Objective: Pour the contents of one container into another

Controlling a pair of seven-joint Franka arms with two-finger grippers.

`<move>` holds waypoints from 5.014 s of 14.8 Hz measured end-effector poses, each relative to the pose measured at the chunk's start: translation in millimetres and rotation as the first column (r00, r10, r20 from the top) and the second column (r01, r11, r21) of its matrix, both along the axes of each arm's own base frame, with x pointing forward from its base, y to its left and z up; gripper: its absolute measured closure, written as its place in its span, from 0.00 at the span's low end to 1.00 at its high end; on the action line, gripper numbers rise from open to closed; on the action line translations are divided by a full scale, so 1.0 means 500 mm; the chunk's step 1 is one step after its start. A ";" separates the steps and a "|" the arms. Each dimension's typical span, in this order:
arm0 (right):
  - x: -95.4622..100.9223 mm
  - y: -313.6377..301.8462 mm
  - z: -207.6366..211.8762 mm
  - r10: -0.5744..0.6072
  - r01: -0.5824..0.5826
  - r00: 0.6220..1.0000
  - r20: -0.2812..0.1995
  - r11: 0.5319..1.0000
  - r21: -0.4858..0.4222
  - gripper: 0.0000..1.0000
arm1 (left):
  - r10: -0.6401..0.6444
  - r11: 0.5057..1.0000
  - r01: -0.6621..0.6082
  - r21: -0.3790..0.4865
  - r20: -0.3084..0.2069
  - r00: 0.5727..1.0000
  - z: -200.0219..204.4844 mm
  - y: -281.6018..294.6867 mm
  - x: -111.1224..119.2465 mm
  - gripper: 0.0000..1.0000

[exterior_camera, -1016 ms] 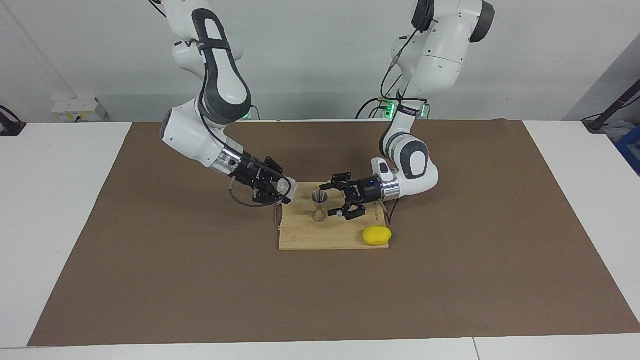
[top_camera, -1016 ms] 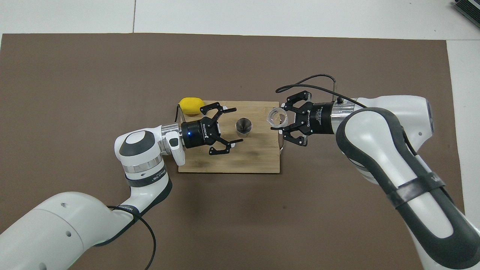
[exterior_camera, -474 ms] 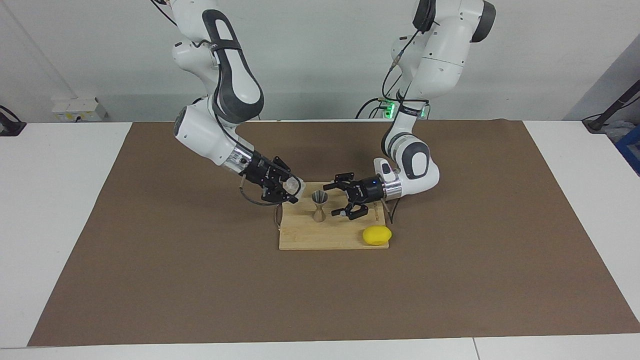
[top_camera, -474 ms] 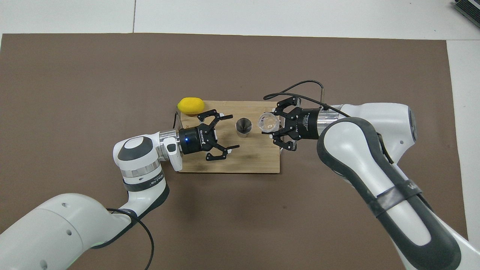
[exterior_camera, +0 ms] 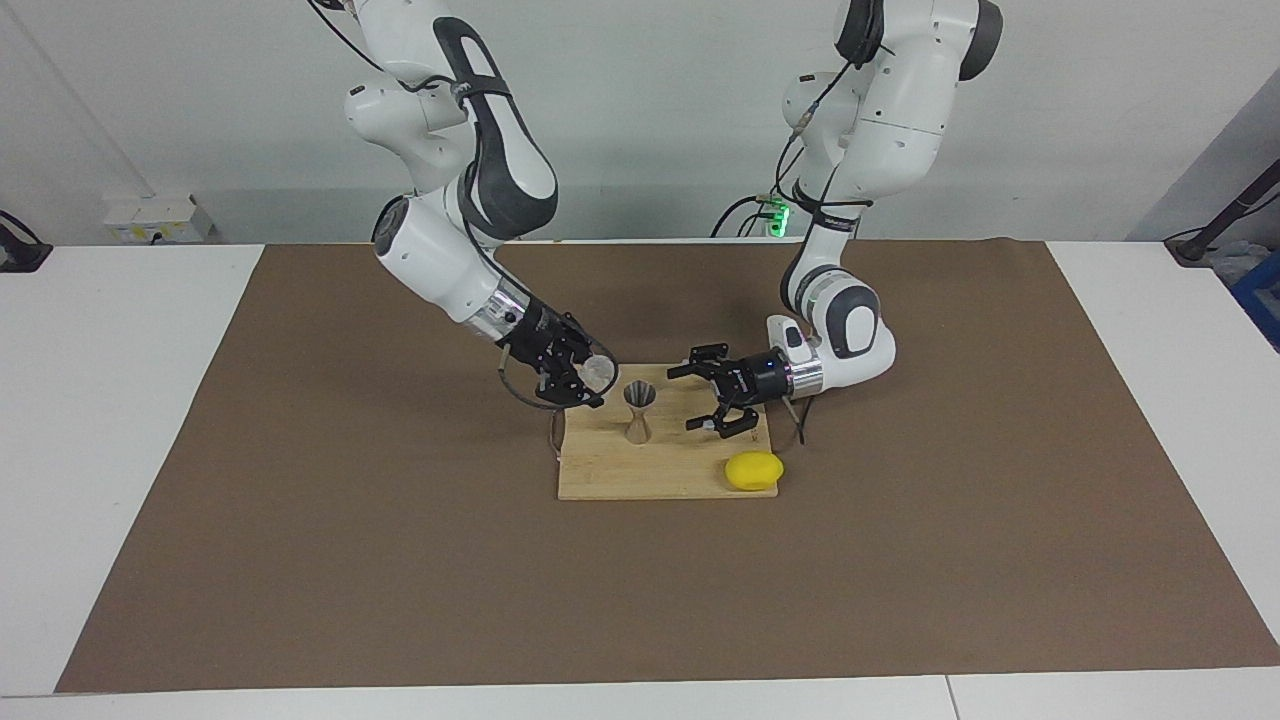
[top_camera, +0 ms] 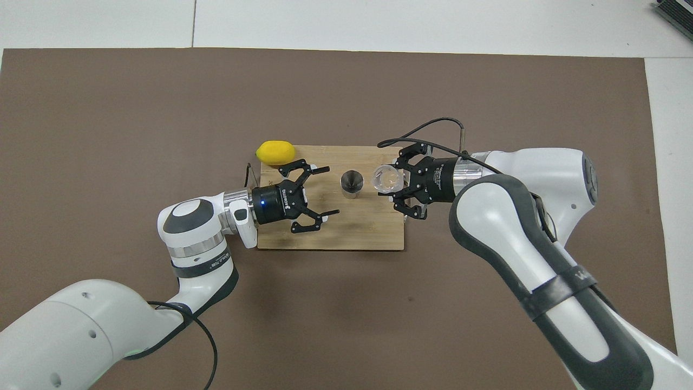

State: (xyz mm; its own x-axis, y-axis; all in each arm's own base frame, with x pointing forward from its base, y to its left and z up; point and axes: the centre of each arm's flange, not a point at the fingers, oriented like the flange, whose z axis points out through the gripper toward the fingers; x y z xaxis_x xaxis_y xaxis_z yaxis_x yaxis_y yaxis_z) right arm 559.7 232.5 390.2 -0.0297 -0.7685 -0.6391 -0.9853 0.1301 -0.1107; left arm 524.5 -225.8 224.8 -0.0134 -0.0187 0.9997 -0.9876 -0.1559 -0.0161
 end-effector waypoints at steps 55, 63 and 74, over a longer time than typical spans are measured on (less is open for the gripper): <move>0.017 0.131 0.086 0.073 -0.035 0.995 0.068 0.897 -0.441 0.49 | 0.758 0.334 0.100 0.937 -0.330 0.562 0.714 0.720 -0.049 0.00; 0.010 0.146 0.085 0.095 -0.049 0.993 0.075 0.884 -0.465 0.49 | 0.874 0.241 0.041 0.970 -0.236 0.425 0.771 0.628 -0.042 0.00; 0.012 0.147 0.088 0.076 -0.035 0.995 0.072 0.891 -0.454 0.49 | 0.967 0.189 0.015 0.982 -0.189 0.169 0.770 0.445 -0.026 0.00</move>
State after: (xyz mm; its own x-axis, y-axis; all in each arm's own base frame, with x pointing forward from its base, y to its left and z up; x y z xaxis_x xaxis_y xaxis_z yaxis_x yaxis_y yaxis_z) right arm 565.6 306.0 434.1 0.0600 -0.9734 -0.2213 -0.9736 -0.0082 -0.2280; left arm 511.6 -3.4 609.8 0.9827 -0.1854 0.0018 -0.1853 -0.9821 0.0334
